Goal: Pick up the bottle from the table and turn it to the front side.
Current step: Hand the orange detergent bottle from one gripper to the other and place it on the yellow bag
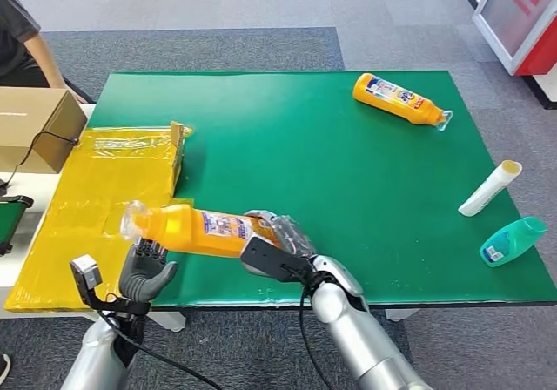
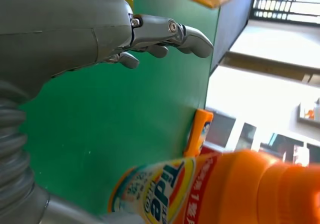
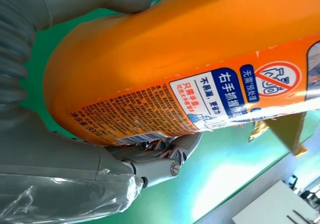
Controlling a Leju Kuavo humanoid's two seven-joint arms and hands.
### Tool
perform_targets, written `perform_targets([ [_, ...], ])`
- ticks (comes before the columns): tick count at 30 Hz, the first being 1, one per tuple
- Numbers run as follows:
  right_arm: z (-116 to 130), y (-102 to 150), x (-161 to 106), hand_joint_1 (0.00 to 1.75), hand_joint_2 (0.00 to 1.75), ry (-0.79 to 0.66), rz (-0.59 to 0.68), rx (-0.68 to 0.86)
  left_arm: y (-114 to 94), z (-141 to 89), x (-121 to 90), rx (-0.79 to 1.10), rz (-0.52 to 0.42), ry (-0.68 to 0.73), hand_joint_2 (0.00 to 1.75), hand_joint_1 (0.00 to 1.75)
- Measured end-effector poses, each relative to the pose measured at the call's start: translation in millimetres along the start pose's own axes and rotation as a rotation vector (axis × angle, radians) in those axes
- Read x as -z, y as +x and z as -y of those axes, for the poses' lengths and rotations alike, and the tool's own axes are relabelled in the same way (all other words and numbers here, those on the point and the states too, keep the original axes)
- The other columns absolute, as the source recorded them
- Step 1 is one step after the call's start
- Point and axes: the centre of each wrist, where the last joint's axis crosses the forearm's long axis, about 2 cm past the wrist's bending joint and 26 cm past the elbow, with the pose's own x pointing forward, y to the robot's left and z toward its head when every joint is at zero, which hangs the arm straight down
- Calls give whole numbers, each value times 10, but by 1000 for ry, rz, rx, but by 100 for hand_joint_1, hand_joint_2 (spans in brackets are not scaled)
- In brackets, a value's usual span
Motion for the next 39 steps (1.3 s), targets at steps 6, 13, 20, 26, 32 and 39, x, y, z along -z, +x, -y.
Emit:
perform_targets([
  [6,-307,107,140,175,175,61,28,-4,-23,209,211,8,-28,-176,175,0],
  [13,-497,119,211,151,175,139,7,-10,-57,352,288,33,-37,-295,175,131],
  [20,-576,94,209,0,175,151,-20,-21,-14,392,310,158,-22,-273,175,175],
  [26,-603,-6,102,0,175,132,-83,-10,230,445,434,621,22,-194,175,175],
  [32,-525,-115,-9,0,175,80,-131,1,471,484,509,1013,31,-126,175,175],
  [39,-267,-256,-170,0,175,-14,-189,19,829,361,544,1683,-98,-16,175,175],
])
